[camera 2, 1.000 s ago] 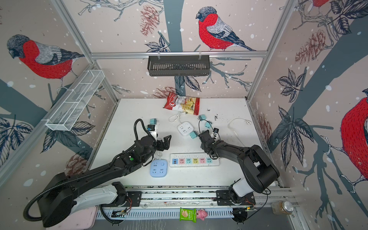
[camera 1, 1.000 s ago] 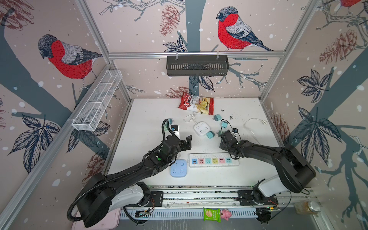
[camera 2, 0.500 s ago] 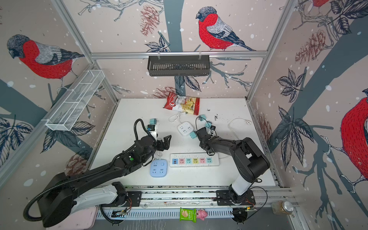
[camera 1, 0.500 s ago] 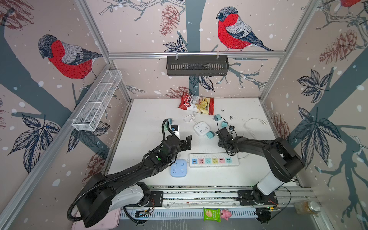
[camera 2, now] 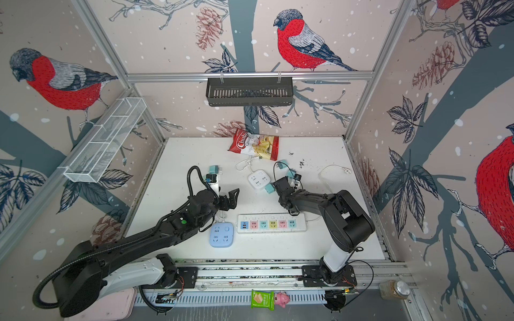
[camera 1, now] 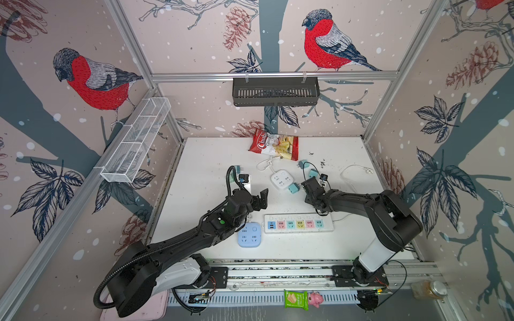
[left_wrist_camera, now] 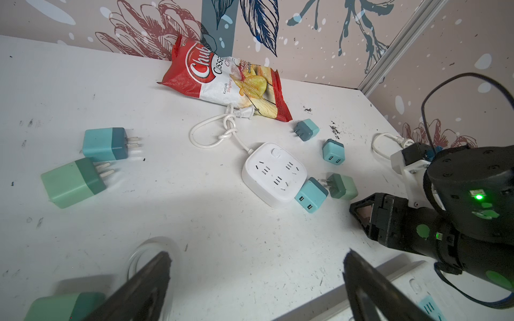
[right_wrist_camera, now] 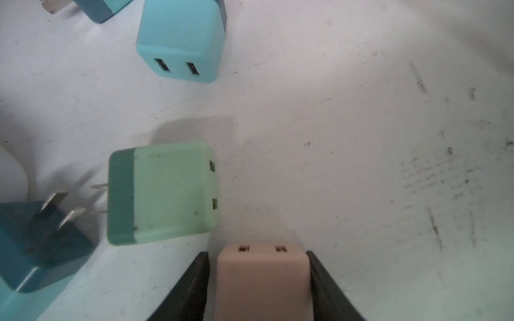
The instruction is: Insert the plug
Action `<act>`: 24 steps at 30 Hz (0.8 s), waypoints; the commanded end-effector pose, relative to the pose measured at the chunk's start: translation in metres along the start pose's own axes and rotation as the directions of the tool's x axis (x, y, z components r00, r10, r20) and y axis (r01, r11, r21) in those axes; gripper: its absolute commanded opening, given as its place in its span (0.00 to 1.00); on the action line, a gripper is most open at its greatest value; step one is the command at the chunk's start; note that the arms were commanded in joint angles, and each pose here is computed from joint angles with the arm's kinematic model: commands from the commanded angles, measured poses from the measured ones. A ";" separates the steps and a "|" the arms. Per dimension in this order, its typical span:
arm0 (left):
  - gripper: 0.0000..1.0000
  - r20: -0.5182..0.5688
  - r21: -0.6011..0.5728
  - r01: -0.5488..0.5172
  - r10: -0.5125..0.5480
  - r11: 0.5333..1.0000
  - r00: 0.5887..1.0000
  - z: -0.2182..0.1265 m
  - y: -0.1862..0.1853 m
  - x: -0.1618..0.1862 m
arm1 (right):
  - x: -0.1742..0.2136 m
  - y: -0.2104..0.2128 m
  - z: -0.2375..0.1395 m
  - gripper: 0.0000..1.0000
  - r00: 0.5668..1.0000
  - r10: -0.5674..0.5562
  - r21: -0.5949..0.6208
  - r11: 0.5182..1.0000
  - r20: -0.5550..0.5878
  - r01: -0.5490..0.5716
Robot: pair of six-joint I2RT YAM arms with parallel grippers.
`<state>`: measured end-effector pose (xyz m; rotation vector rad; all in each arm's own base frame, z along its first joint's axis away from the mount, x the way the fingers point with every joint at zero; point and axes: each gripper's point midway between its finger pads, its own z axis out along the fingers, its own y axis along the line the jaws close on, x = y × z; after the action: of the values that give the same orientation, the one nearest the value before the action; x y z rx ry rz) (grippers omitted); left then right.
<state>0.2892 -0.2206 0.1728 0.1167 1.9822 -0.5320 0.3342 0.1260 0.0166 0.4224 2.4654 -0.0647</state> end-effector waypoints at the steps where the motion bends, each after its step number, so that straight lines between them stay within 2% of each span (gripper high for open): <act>1: 0.96 0.039 0.025 0.013 -0.013 1.000 0.999 0.000 -0.006 -0.010 | 0.009 -0.008 -0.003 0.48 0.999 -0.035 0.018 0.999 -0.037 0.035; 5: 0.96 0.037 0.037 -0.001 0.000 0.999 0.999 0.000 -0.009 -0.011 | 0.001 -0.005 -0.014 0.39 0.999 -0.030 -0.009 0.999 -0.009 0.030; 8: 0.96 0.051 0.000 0.007 -0.007 1.000 0.999 -0.002 -0.002 -0.014 | -0.017 0.001 -0.032 0.37 0.999 -0.020 -0.049 0.999 0.047 0.022; 10: 0.96 0.068 -0.008 0.011 -0.011 1.000 0.998 -0.006 0.001 -0.016 | -0.033 0.007 -0.048 0.36 0.995 -0.010 -0.088 0.996 0.102 0.019; 13: 0.96 0.099 0.059 -0.010 0.004 0.998 0.995 -0.014 -0.009 -0.023 | -0.060 0.019 -0.083 0.34 0.975 0.008 -0.176 0.984 0.222 0.031; 17: 0.96 0.126 0.060 -0.035 0.027 0.998 0.992 -0.018 -0.009 -0.028 | -0.085 0.026 -0.136 0.30 0.910 0.057 -0.297 0.952 0.410 0.074; 21: 0.94 0.125 0.072 -0.056 0.046 0.996 0.991 -0.019 -0.012 -0.030 | -0.076 0.020 -0.174 0.29 0.830 0.100 -0.405 0.900 0.549 0.159; 24: 0.94 0.121 0.141 -0.089 0.072 0.986 0.990 -0.021 -0.026 -0.030 | -0.066 0.012 -0.199 0.24 0.769 0.103 -0.461 0.847 0.631 0.264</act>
<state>0.2813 -0.2171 0.1960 0.1836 1.8863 -0.5486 0.2781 0.1458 0.1780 0.0934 1.8928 0.3332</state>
